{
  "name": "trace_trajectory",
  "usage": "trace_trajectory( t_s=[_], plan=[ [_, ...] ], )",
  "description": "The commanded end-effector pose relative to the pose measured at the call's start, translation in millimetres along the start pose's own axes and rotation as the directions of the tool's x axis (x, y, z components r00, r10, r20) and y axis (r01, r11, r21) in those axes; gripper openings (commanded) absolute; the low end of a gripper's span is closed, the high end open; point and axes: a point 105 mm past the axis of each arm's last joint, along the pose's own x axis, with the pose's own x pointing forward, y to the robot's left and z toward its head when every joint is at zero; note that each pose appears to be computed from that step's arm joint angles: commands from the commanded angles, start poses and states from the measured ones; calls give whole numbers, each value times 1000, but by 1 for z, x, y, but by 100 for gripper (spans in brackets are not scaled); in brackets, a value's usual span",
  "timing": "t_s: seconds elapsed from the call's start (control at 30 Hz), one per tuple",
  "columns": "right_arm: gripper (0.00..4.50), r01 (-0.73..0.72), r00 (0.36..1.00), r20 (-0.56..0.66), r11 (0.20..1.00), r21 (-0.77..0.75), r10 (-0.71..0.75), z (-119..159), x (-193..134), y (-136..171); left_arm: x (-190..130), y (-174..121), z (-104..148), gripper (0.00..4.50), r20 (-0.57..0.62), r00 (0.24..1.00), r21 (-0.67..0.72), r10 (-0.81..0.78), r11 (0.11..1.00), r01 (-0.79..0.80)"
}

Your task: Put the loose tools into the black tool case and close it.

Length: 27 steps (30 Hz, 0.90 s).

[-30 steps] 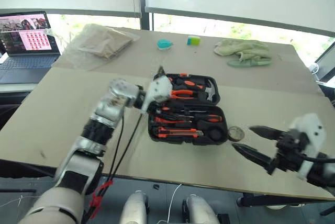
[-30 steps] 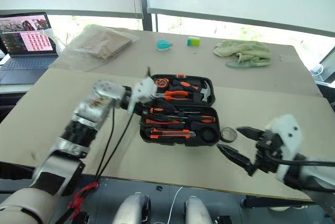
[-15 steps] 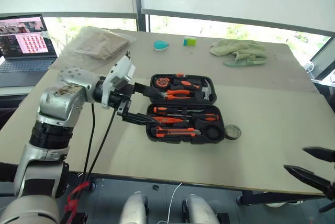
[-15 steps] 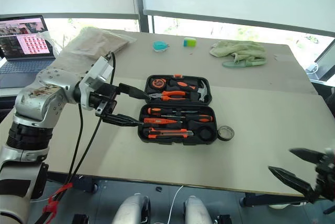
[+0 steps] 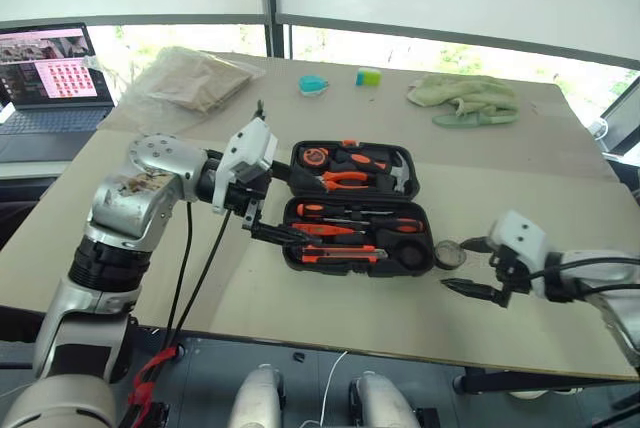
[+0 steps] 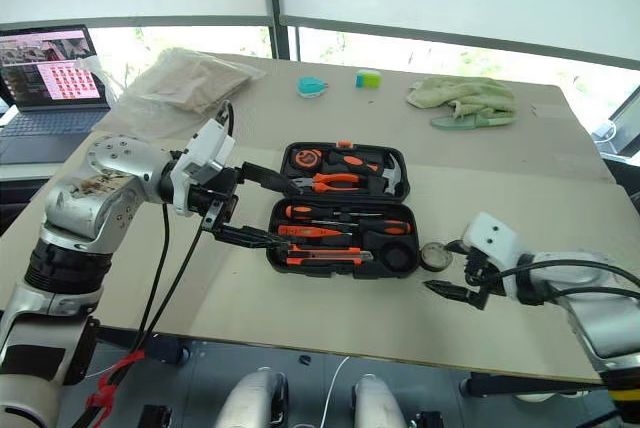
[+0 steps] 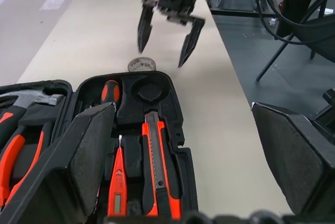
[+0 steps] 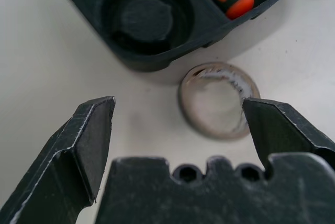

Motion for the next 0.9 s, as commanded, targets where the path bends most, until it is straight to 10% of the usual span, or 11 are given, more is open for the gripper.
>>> trace_trajectory(
  t_s=[0.03,0.37,0.7,0.9],
  plan=[
    [346,18,1000,-5,999,-34,-18,-3,9,-11,-2,3,11,450,-5,1000,57,25,998,-24],
    [10,47,998,-36,999,-14,-48,-22,2,-12,1,5,10,450,-1,999,60,33,998,-33],
    [3,-40,962,272,999,13,35,69,-20,11,5,-4,5,450,-3,1000,48,15,999,-15],
    [3,-109,968,217,988,-107,130,88,12,36,7,-4,4,450,-5,1000,51,10,999,-10]
  ],
)
